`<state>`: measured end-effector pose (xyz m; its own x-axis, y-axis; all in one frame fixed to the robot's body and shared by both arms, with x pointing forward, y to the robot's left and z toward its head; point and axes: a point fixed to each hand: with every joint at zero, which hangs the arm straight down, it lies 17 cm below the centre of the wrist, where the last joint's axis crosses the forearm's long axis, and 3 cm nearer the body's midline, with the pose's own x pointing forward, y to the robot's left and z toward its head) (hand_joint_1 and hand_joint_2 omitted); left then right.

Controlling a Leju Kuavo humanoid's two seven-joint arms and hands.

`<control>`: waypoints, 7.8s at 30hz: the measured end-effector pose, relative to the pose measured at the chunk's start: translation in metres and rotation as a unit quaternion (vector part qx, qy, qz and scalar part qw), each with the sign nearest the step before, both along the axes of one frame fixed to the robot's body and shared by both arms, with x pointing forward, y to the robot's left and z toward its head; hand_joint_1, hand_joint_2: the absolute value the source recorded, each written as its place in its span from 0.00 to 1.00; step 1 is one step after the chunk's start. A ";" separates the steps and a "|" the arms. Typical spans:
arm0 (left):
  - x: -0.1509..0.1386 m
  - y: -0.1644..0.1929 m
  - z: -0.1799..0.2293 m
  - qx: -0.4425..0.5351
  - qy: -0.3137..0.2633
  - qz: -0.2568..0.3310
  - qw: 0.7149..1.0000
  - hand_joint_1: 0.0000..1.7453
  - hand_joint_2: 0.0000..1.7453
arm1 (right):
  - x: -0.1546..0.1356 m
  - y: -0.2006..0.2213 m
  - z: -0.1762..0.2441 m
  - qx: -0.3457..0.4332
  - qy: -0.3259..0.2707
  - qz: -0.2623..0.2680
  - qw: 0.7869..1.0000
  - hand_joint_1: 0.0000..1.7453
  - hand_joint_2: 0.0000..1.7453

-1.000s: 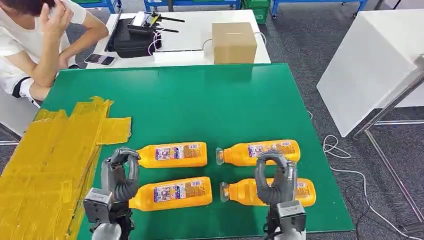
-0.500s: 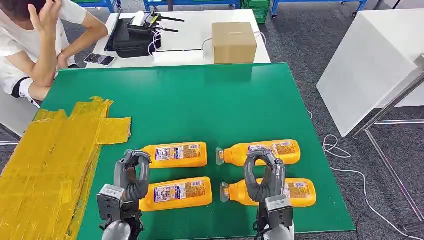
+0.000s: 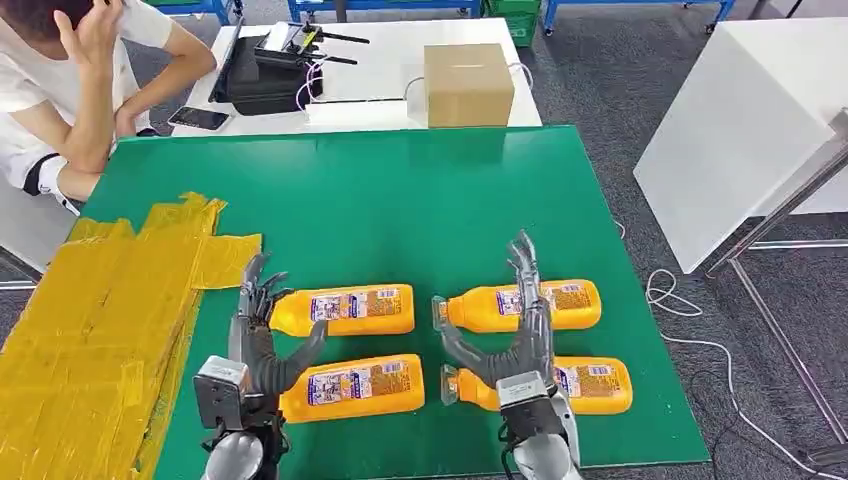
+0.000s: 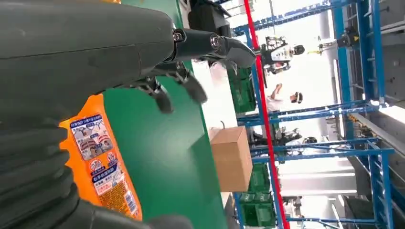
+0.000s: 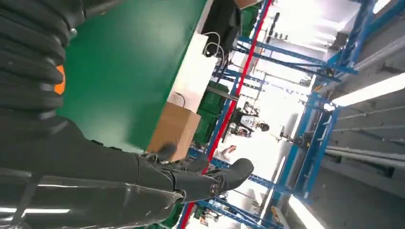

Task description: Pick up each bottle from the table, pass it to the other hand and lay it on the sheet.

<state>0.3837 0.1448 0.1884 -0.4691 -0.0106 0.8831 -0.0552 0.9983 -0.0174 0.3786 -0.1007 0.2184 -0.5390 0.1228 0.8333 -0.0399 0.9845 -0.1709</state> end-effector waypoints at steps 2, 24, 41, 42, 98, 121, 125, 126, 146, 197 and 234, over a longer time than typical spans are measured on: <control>0.004 0.002 0.004 -0.003 -0.005 0.003 1.000 0.00 1.00 | 0.011 0.014 -0.002 -0.067 -0.003 0.008 0.998 0.00 1.00; 0.032 0.041 0.028 -0.027 -0.028 0.036 0.999 0.00 1.00 | 0.073 0.088 -0.065 -0.404 0.003 0.094 0.910 0.00 1.00; 0.046 0.101 0.024 -0.040 -0.026 0.118 0.992 0.00 1.00 | 0.081 0.129 -0.092 -0.452 0.020 0.116 0.885 0.00 1.00; 0.046 0.106 0.024 -0.045 -0.025 0.124 0.991 0.00 1.00 | 0.082 0.130 -0.092 -0.454 0.018 0.111 0.884 0.00 1.00; 0.071 0.095 0.036 -0.083 -0.036 0.118 0.989 0.00 1.00 | 0.103 0.145 -0.152 -0.451 0.221 0.206 0.840 0.00 1.00; 0.083 0.072 0.038 -0.091 -0.029 0.094 0.991 0.00 1.00 | 0.072 0.148 -0.198 -0.532 0.301 0.210 0.763 0.00 1.00; 0.084 0.069 0.037 -0.092 -0.028 0.092 0.991 0.00 1.00 | 0.069 0.145 -0.205 -0.549 0.302 0.207 0.752 0.00 1.00; 0.084 0.069 0.038 -0.092 -0.028 0.091 0.991 0.00 1.00 | 0.070 0.142 -0.208 -0.560 0.303 0.200 0.745 0.00 1.00; 0.083 0.060 0.037 -0.082 -0.025 0.084 0.993 0.00 1.00 | 0.084 0.098 -0.228 -0.694 0.246 0.091 0.671 0.82 1.00; 0.042 0.017 -0.018 -0.150 0.097 -0.097 0.979 0.00 1.00 | 0.106 -0.042 -0.153 0.079 0.260 -0.036 0.962 1.00 1.00; 0.042 -0.046 -0.020 -0.107 0.126 -0.284 0.944 0.00 1.00 | 0.061 0.041 -0.121 0.074 0.216 0.110 0.967 1.00 1.00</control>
